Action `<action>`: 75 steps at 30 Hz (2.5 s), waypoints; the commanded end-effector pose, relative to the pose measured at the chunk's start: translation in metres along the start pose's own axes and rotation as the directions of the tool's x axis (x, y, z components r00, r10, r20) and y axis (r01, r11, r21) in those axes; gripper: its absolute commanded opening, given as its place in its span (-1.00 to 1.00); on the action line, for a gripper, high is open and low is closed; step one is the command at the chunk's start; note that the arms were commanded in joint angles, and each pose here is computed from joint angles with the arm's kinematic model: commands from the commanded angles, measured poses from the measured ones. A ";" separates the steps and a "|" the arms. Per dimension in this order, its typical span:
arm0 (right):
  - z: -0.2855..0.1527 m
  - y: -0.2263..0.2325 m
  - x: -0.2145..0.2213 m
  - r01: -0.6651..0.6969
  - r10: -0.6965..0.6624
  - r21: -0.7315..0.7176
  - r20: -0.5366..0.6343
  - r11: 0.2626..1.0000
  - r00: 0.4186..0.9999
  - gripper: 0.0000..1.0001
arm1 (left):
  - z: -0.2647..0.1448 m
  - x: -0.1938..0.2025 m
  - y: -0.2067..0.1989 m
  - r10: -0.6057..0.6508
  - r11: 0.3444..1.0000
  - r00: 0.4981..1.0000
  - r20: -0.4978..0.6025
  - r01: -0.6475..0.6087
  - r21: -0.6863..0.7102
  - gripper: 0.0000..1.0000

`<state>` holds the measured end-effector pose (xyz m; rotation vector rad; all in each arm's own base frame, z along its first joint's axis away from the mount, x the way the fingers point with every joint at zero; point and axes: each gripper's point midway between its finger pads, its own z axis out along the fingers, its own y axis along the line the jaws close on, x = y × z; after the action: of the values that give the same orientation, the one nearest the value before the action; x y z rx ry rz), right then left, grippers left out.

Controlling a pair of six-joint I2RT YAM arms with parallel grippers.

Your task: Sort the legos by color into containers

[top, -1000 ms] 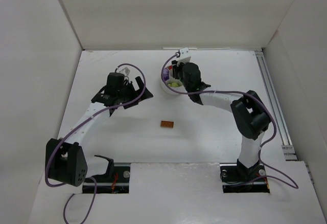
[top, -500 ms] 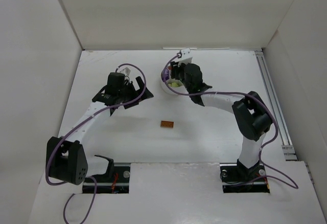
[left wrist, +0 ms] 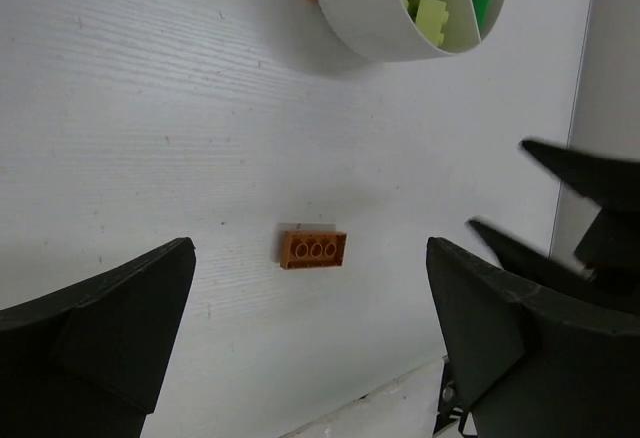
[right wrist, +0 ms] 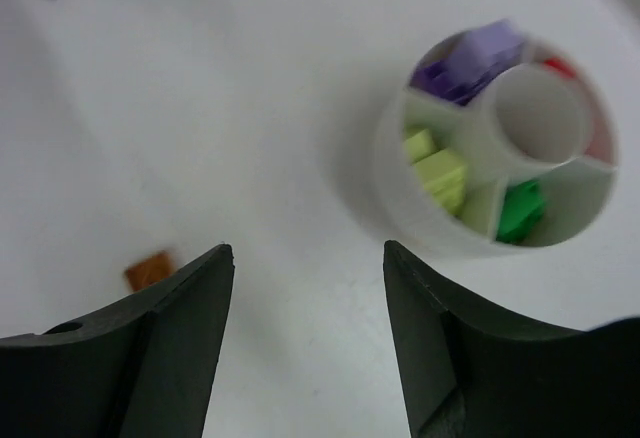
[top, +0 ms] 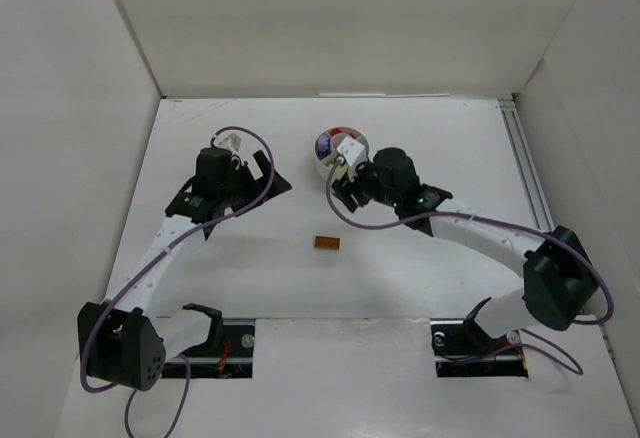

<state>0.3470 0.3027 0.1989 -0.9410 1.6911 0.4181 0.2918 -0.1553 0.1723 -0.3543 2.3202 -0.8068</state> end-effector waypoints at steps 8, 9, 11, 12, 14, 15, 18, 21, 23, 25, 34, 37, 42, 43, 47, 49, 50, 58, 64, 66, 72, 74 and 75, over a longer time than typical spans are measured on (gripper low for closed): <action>-0.017 0.116 0.105 0.067 -0.171 -0.297 -0.342 0.953 0.924 0.37 | -0.023 0.001 0.006 0.004 1.000 0.998 0.059 -0.004 0.000 1.00; -0.014 0.121 0.104 0.071 -0.179 -0.308 -0.341 0.949 0.923 0.37 | -0.025 0.002 0.006 0.005 1.000 0.998 0.064 -0.005 0.004 1.00; -0.006 0.123 0.113 0.079 -0.193 -0.302 -0.369 0.950 0.909 0.37 | -0.029 0.003 0.005 -0.004 1.000 0.997 0.074 0.003 0.013 1.00; -0.003 0.121 0.115 0.085 -0.195 -0.289 -0.377 0.954 0.905 0.37 | -0.029 0.003 0.005 -0.004 1.000 0.997 0.074 0.003 0.013 1.00; 0.002 0.119 0.127 0.087 -0.202 -0.279 -0.414 0.956 0.888 0.37 | -0.033 0.006 0.005 -0.003 1.000 0.997 0.078 0.002 0.016 1.00; 0.005 0.115 0.126 0.099 -0.203 -0.257 -0.419 0.961 0.885 0.37 | -0.033 0.006 0.005 -0.003 1.000 0.997 0.078 0.002 0.016 1.00; 0.013 0.114 0.135 0.102 -0.208 -0.251 -0.445 0.963 0.871 0.40 | -0.036 0.007 0.005 -0.003 1.000 0.997 0.078 0.002 0.016 1.00; 0.016 0.118 0.140 0.110 -0.219 -0.254 -0.455 0.961 0.863 0.12 | -0.036 0.009 0.007 -0.006 1.000 0.998 0.069 0.005 0.009 1.00; 0.014 0.118 0.144 0.119 -0.221 -0.236 -0.470 0.964 0.855 -0.07 | -0.036 0.011 0.008 -0.008 1.000 0.998 0.062 0.008 0.003 1.00; 0.012 0.117 0.139 0.113 -0.209 -0.227 -0.457 0.967 0.865 -0.22 | -0.036 0.011 0.008 -0.008 1.000 0.998 0.062 0.008 0.003 1.00; 0.014 0.117 0.134 0.109 -0.194 -0.214 -0.433 0.971 0.880 -0.55 | -0.039 0.008 0.003 0.006 1.000 0.998 0.069 -0.007 0.020 1.00; 0.015 0.112 0.107 0.109 -0.171 -0.182 -0.369 0.977 0.914 -0.55 | -0.039 0.008 0.003 0.006 1.000 0.998 0.070 -0.007 0.020 1.00; 0.010 0.076 0.037 0.089 -0.106 -0.093 -0.191 0.992 0.976 -0.57 | -0.043 0.008 0.001 0.002 0.999 0.996 0.085 -0.005 0.034 1.00; 0.011 0.070 0.024 0.075 -0.089 -0.099 -0.150 0.992 0.985 -0.57 | -0.043 0.006 0.000 0.004 0.999 0.996 0.092 -0.007 0.040 1.00; 0.013 0.008 -0.015 0.029 -0.029 -0.002 -0.049 1.000 0.998 -0.57 | -0.043 0.003 -0.004 0.008 0.998 0.995 0.101 -0.014 0.059 1.00; 0.021 -0.016 -0.029 0.023 -0.021 0.065 -0.029 0.998 0.999 -0.57 | -0.041 0.002 -0.004 0.008 0.998 0.995 0.101 -0.014 0.059 1.00; 0.024 -0.025 -0.031 0.019 -0.016 0.088 -0.028 0.996 0.999 -0.57 | -0.041 0.002 -0.004 0.008 0.998 0.995 0.101 -0.014 0.059 1.00; 0.047 -0.086 -0.050 -0.014 0.007 0.137 0.049 0.990 0.999 -0.55 | -0.036 -0.028 -0.019 0.029 0.997 0.986 0.166 -0.041 0.066 1.00; 0.066 -0.101 -0.035 -0.016 0.013 0.144 0.024 0.989 1.000 -0.55 | -0.028 -0.043 -0.023 0.060 0.997 0.982 0.178 -0.069 0.046 1.00; 0.074 -0.101 -0.036 -0.026 0.022 0.131 0.033 0.991 0.999 -0.52 | -0.022 -0.045 -0.023 0.068 0.996 0.983 0.172 -0.076 0.039 1.00; 0.083 -0.114 -0.022 -0.048 0.046 0.142 0.018 0.989 0.999 -0.47 | -0.019 -0.049 -0.020 0.071 0.997 0.983 0.171 -0.077 0.027 1.00; 0.088 -0.111 -0.014 -0.061 0.061 0.128 0.006 0.990 0.998 -0.45 | -0.019 -0.049 -0.020 0.071 0.997 0.983 0.171 -0.077 0.027 1.00; 0.092 -0.110 -0.014 -0.062 0.061 0.118 0.007 0.991 0.998 -0.45 | -0.019 -0.049 -0.020 0.071 0.997 0.983 0.171 -0.077 0.027 1.00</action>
<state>0.4757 0.2915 0.1708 -0.8337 1.8223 0.3094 0.3057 -0.1418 0.1938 -0.3445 2.2309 -0.7464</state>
